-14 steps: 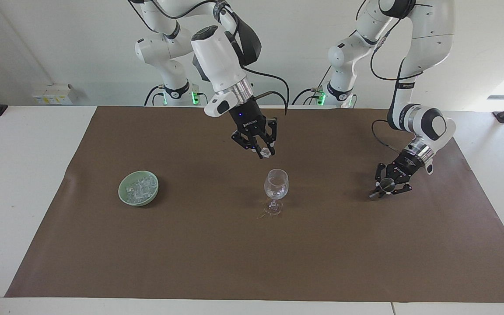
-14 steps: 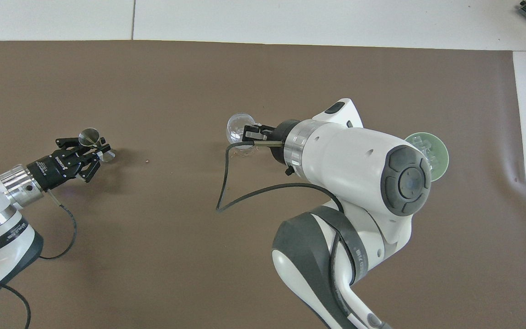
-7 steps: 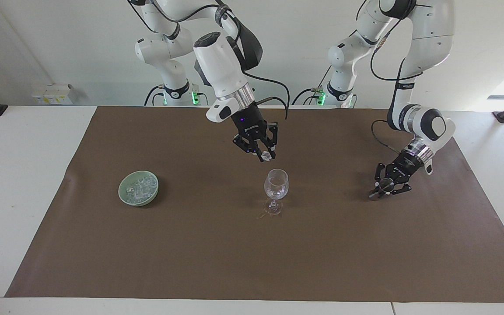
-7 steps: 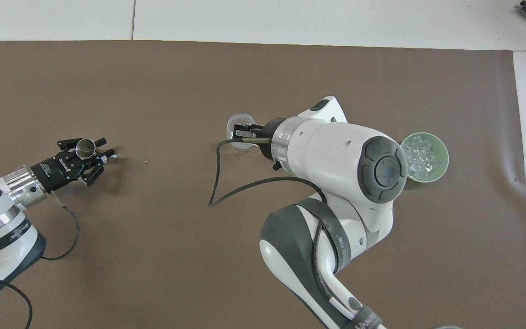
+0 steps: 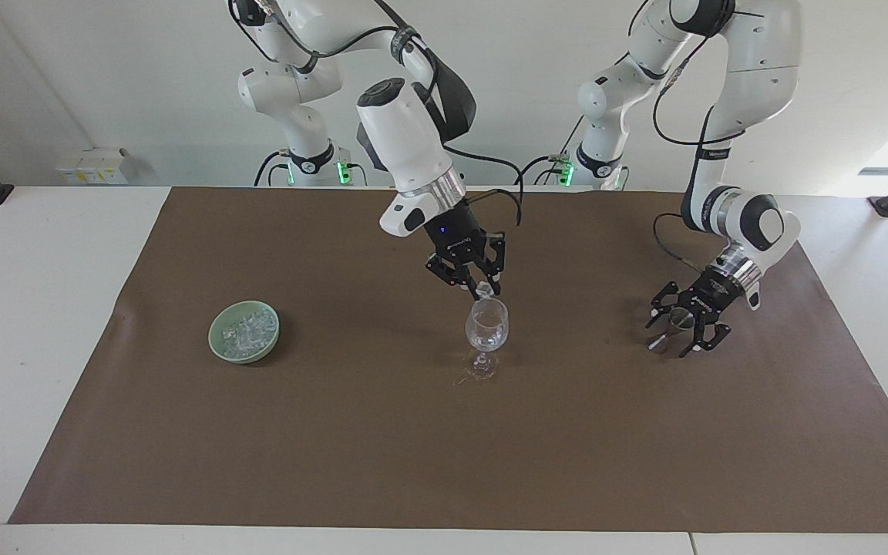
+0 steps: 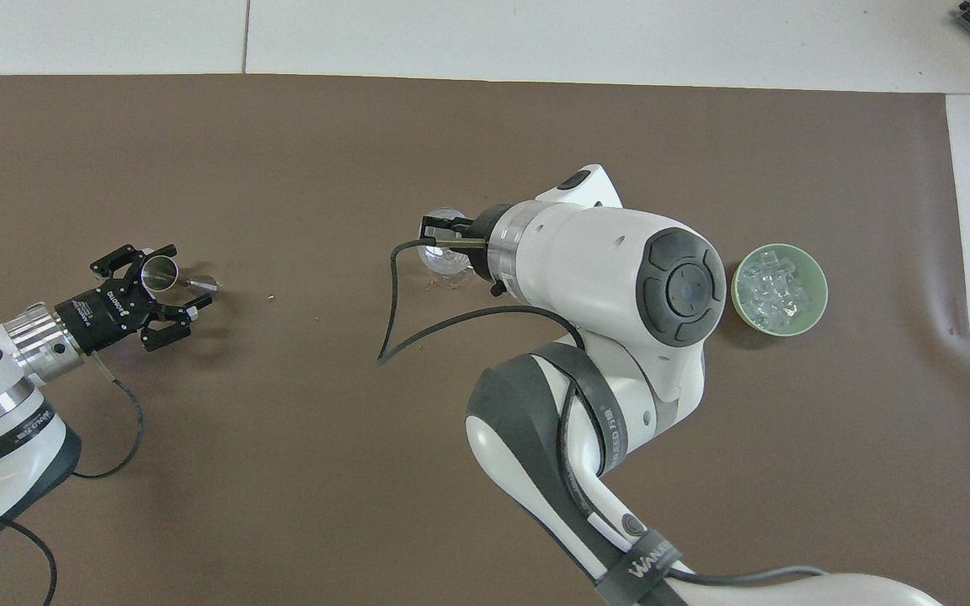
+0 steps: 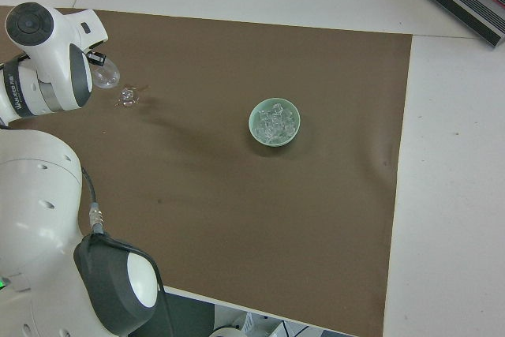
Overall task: Pour wine and add ice with both arms
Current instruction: 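Tilt the green ice cup over the wine glass with the right gripper, then release the jigger with the left gripper while the right gripper holds the cup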
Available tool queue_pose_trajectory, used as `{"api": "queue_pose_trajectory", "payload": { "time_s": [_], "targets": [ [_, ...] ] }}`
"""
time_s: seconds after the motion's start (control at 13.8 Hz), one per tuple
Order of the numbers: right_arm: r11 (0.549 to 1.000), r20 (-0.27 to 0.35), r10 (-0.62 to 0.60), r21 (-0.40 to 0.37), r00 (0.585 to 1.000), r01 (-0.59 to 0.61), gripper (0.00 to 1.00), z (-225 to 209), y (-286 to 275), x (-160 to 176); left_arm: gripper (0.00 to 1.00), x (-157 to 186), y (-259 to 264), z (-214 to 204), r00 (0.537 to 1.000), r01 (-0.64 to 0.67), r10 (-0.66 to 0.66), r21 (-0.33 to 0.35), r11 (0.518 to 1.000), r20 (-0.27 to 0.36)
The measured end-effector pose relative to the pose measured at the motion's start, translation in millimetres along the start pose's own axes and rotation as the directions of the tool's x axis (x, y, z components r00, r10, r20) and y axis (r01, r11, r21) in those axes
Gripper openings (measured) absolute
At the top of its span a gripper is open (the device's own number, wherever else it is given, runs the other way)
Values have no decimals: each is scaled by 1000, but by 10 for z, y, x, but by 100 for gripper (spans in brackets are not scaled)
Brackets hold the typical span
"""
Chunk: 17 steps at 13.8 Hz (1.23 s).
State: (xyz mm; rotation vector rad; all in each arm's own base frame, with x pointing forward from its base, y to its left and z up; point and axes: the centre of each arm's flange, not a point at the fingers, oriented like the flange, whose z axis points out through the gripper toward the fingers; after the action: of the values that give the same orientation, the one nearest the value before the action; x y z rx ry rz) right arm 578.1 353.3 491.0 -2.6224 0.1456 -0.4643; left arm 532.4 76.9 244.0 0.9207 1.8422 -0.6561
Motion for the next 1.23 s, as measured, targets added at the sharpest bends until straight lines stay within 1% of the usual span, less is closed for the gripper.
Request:
{"api": "queue_pose_trajectory", "payload": {
  "time_s": [0.22,0.36,0.58,0.8,0.94,1.09,1.23],
  "targets": [
    [1000,7,17,-3,1000,-17,33,14,-2,0,100,-54,136,-128,994,-89,91,40,995,-57],
    [1000,10,27,-4,1000,-27,33,14,-6,-3,100,-96,232,-228,980,-160,167,79,984,-105],
    [1000,16,30,-9,999,-30,33,68,13,-7,100,-310,339,-357,933,-287,312,151,946,-179],
    [999,18,32,-9,999,-32,33,106,12,-5,100,-629,372,-530,856,-407,445,187,894,-263],
    [999,21,35,-4,999,-35,33,110,-52,-47,100,-783,381,-630,791,-474,523,224,852,-318],
    [999,24,34,-2,999,-34,33,115,-89,-76,100,-957,381,-693,706,-542,613,286,790,-356],
    [999,15,34,3,999,-34,33,107,-95,-66,100,-1241,387,-700,620,-606,692,335,722,-369]
  ]
}}
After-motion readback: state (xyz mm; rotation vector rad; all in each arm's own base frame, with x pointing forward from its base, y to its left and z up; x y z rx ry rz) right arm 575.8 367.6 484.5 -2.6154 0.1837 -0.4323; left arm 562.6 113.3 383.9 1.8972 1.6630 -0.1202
